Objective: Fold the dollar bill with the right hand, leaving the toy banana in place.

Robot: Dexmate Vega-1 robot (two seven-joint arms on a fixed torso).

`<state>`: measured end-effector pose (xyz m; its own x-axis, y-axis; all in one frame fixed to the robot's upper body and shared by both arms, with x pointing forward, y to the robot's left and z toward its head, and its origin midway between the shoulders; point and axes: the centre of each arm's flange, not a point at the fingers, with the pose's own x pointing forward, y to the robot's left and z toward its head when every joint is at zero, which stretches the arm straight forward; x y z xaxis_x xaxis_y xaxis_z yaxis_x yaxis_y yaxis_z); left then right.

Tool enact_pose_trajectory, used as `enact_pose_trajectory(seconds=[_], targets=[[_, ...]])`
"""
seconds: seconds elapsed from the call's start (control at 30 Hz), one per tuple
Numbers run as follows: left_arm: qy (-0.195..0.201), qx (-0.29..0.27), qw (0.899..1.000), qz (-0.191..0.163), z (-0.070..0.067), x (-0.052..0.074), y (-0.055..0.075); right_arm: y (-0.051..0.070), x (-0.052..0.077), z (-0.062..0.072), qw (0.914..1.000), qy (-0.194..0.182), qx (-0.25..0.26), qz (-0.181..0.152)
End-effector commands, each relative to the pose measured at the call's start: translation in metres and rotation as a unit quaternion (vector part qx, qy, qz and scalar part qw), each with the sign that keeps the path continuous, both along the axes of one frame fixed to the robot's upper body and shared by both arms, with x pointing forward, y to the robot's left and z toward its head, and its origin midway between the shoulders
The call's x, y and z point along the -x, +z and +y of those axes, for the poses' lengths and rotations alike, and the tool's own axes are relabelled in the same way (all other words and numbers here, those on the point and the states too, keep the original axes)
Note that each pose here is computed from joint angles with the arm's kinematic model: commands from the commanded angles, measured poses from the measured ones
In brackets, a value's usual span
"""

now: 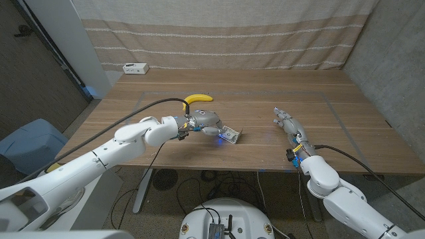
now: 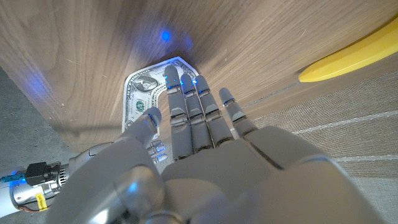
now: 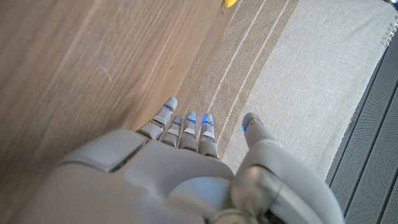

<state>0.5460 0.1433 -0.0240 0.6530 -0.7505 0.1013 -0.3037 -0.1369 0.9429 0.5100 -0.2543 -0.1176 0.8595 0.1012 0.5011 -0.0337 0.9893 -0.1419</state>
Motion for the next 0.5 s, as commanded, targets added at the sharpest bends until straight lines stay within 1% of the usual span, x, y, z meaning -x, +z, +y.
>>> enact_pose_trajectory(seconds=[0.03, 0.17, 0.33, 0.5], targets=[[0.014, -0.013, 1.000, 0.004, -0.0016, -0.0035, -0.0043, -0.0009, 0.0047, 0.0018, 0.9998, 0.001, 0.017, 0.013], [0.014, -0.016, 1.000, 0.002, -0.0028, -0.0046, -0.0056, -0.0012, 0.0064, 0.0026, 0.9996, 0.002, 0.025, 0.016], [0.000, -0.008, 1.000, -0.007, -0.0056, -0.0037, -0.0049, -0.0017, 0.0078, 0.0016, 0.9996, 0.001, 0.023, 0.015], [-0.004, -0.010, 1.000, -0.002, -0.0092, -0.0045, -0.0047, -0.0026, 0.0085, 0.0002, 0.9997, 0.000, 0.021, 0.016]])
